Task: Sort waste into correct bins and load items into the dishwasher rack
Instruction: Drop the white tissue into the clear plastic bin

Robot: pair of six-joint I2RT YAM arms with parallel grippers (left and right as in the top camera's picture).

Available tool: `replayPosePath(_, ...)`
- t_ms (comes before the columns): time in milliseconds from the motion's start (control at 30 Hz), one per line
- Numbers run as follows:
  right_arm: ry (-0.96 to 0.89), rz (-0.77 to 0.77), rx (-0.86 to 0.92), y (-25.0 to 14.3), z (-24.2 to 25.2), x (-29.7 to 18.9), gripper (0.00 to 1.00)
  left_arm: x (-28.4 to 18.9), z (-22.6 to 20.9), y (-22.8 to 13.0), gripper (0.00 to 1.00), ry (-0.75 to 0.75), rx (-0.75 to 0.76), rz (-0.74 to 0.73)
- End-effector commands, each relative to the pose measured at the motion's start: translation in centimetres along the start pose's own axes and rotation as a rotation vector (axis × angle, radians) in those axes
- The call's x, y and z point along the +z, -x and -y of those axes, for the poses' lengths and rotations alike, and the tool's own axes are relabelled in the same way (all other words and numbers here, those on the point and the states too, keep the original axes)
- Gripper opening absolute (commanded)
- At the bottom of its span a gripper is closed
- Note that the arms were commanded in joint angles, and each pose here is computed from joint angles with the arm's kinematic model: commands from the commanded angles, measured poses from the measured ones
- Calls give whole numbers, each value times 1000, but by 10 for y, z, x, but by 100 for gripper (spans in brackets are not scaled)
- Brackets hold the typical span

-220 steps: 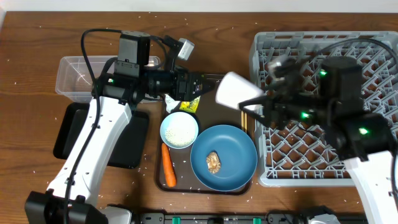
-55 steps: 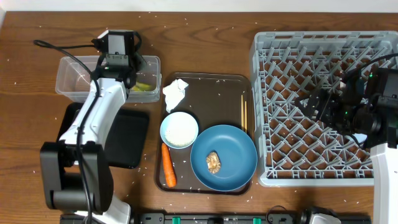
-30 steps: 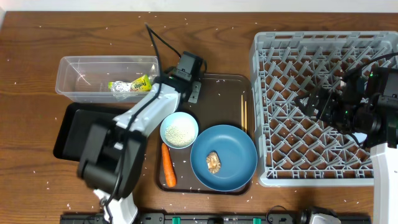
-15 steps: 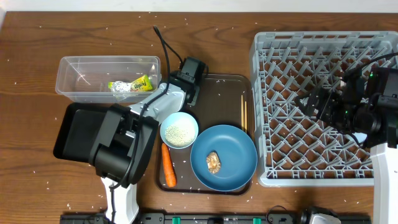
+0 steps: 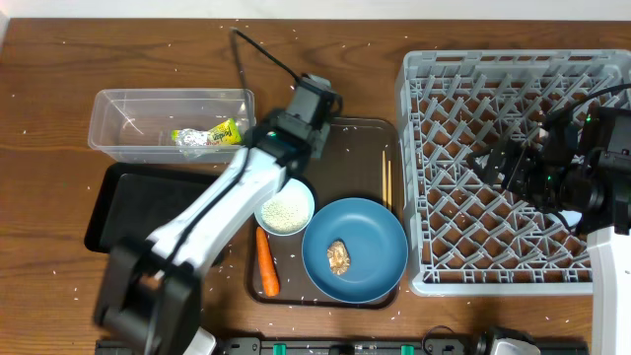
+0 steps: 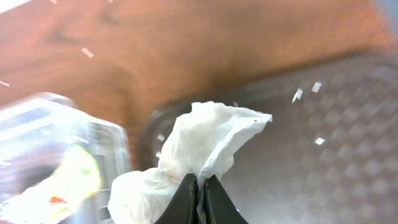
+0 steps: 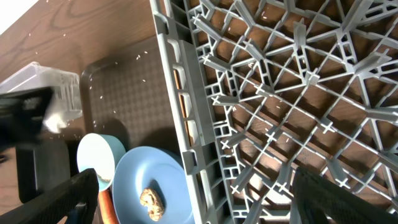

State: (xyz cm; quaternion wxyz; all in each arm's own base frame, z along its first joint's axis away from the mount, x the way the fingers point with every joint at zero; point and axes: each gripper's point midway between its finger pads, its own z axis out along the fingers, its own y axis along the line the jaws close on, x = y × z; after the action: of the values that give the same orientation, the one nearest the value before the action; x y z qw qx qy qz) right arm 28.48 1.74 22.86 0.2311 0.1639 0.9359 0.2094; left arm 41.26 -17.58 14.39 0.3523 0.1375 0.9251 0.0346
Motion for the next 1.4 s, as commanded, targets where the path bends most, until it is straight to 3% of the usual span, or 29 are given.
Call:
replayPosePath(0,4,-2,-23,0,-3,0,93,-21,-34,15,6,69,-98,53)
replayPosePath(200,3,-10,-20,-2,-2,0,93,-7,-113,14,6,167,-297,58)
replayPosePath(500,-2,-26,-13,-6,-1,0,94,42,-151,-15,7,61,-426,-34)
replayPosePath(533,-2,-26,-13,-6,-1,0,95,42,-152,-19,12,55,-429,-50)
replayPosePath(633,-2,-25,-13,-6,-1,0,96,27,-150,-19,54,42,-430,-68)
replayPosePath(767,-1,-22,-15,-5,-1,0,96,-14,-152,-5,70,38,-428,-16)
replayPosePath(933,-1,-21,-23,-5,-1,0,97,-81,-135,5,71,-78,-426,48)
replayPosePath(1033,0,-16,-25,-3,-2,0,97,-106,-108,-5,71,-179,-396,11)
replayPosePath(1233,3,-7,-30,-1,-2,0,98,-109,-48,-44,64,-268,-258,-166)
replayPosePath(1367,-1,-20,-24,-4,-1,0,98,-96,-18,-67,62,-256,-270,-272)
